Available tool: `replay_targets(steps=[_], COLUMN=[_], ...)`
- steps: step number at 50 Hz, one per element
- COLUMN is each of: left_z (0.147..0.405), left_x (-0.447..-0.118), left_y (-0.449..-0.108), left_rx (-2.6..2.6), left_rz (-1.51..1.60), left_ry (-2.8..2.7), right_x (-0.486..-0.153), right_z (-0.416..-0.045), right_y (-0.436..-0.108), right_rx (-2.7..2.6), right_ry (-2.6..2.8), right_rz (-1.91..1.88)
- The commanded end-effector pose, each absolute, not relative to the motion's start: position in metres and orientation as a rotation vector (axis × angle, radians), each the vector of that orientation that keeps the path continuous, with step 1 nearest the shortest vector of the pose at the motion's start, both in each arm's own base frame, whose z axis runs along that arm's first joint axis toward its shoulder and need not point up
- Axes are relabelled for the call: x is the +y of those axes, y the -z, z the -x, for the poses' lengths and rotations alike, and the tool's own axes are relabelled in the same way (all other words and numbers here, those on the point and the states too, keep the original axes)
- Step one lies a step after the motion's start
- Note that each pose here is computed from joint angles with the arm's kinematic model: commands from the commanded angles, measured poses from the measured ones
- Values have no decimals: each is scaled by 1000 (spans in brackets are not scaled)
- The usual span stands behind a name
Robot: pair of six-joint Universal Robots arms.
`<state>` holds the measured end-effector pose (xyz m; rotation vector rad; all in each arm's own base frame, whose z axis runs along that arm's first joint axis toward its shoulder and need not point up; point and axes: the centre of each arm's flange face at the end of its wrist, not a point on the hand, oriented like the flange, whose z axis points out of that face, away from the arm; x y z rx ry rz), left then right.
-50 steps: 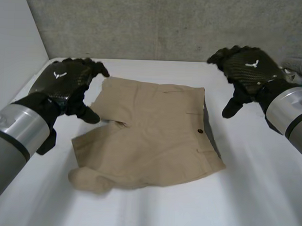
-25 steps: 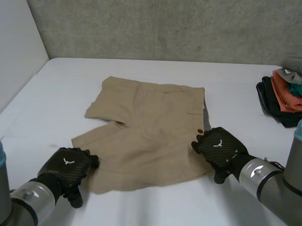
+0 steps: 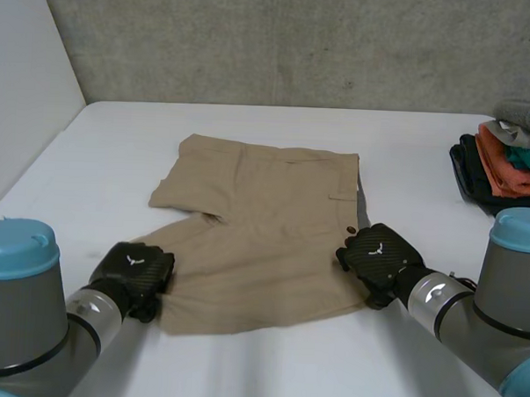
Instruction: Fold the laundry.
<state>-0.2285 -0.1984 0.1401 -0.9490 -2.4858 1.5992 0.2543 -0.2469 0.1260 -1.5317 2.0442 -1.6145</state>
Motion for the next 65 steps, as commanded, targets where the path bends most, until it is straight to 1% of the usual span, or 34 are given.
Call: replay_targets(steps=[1,6,10,16,23,32,36,40,44,45,48,49,52,53,55,59,60,63,64,65], left_z=[232,235,238,241,243,243,240,236,228,224,219,218,221,223,226,240,247,259,267,271], left_x=[-209,-217,-230,-239,-245,-241,-233,-218,-192,-178,-154,-136,-111,-109,-111,-135,-147,-169,-188,-195], left_y=[-150,-150,-147,-148,-150,-153,-160,-176,-186,-190,-194,-194,-196,-196,-198,-202,-199,-199,-201,-203], left_rx=[-2463,-2458,-2460,-2470,-2471,-2473,-2499,-2506,-2551,-2578,-2603,-2591,-2529,-2512,-2486,-2416,-2393,-2357,-2332,-2320], left_rz=[931,931,920,909,903,911,922,937,997,1033,1133,1224,1371,1386,1394,1367,1365,1350,1325,1314], left_ry=[-1652,-1661,-1663,-1657,-1654,-1637,-1587,-1552,-1444,-1370,-1229,-1130,-994,-992,-1027,-1217,-1270,-1376,-1464,-1501], right_x=[-251,-245,-241,-241,-252,-275,-278,-267,-242,-231,-214,-203,-196,-197,-201,-215,-221,-235,-246,-252], right_z=[-255,-253,-252,-253,-257,-263,-260,-253,-237,-230,-216,-208,-201,-202,-203,-209,-211,-215,-220,-223], right_y=[-126,-127,-129,-132,-130,-127,-132,-137,-155,-162,-172,-178,-189,-191,-193,-194,-191,-186,-183,-183], right_rx=[2058,2086,2105,2103,2088,2117,2139,2193,2297,2327,2395,2412,2396,2382,2370,2370,2374,2383,2381,2378], right_ry=[1606,1549,1501,1501,1540,1589,1596,1490,1224,1105,925,838,823,852,914,1051,1077,1124,1165,1187], right_rz=[1529,1532,1529,1516,1497,1458,1446,1467,1491,1505,1520,1540,1618,1629,1634,1579,1545,1502,1480,1469])
